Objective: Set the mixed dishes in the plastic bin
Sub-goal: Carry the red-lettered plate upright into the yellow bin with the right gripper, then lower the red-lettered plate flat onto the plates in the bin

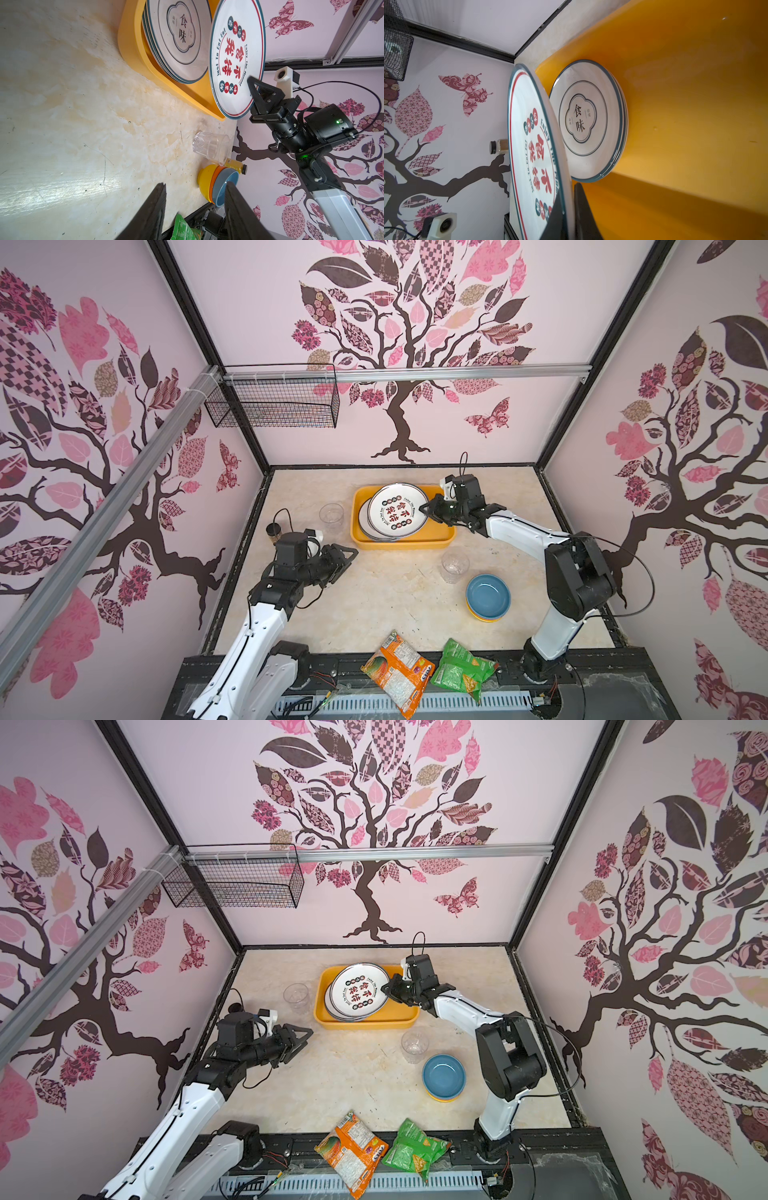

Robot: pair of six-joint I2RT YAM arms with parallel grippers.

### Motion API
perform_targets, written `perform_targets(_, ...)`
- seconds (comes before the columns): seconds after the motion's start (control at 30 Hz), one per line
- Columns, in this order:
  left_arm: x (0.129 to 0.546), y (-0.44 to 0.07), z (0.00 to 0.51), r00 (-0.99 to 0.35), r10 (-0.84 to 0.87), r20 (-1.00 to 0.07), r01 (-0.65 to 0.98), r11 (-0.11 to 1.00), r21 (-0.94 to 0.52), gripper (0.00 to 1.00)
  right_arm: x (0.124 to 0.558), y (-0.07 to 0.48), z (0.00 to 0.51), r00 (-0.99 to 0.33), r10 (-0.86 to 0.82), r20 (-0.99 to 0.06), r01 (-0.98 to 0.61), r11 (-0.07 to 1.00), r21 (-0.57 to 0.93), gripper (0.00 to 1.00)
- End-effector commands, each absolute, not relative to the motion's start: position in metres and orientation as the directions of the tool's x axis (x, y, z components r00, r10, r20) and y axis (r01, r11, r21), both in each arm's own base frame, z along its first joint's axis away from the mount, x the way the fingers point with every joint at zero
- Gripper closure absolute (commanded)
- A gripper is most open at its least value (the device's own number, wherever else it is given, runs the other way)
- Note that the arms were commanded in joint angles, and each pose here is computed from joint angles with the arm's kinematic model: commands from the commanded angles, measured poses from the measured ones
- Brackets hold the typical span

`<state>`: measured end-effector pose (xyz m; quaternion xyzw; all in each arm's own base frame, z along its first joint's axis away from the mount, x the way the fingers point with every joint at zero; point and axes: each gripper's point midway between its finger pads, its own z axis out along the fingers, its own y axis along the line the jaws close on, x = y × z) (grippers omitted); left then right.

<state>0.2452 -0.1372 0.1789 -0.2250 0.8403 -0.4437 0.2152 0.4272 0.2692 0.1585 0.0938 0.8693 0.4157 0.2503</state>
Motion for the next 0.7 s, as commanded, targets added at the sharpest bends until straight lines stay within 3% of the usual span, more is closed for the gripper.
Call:
perform_targets(0.0, 0.249, -0.135, 0.194, -0.793, -0.571, -0.213, -0.145, 0.516, -0.844, 0.51, 0.446, 0.277, 0.168, -0.841, 0.395, -0.37, -0.054, 0.619, 0.783, 1.0)
perform_targets(0.67, 0.245, -0.131, 0.183, -0.783, -0.59, -0.198, -0.174, 0.514, -0.84, 0.51, 0.476, 0.281, 0.106, -0.855, 0.405, -0.325, 0.042, 0.678, 0.734, 1.0)
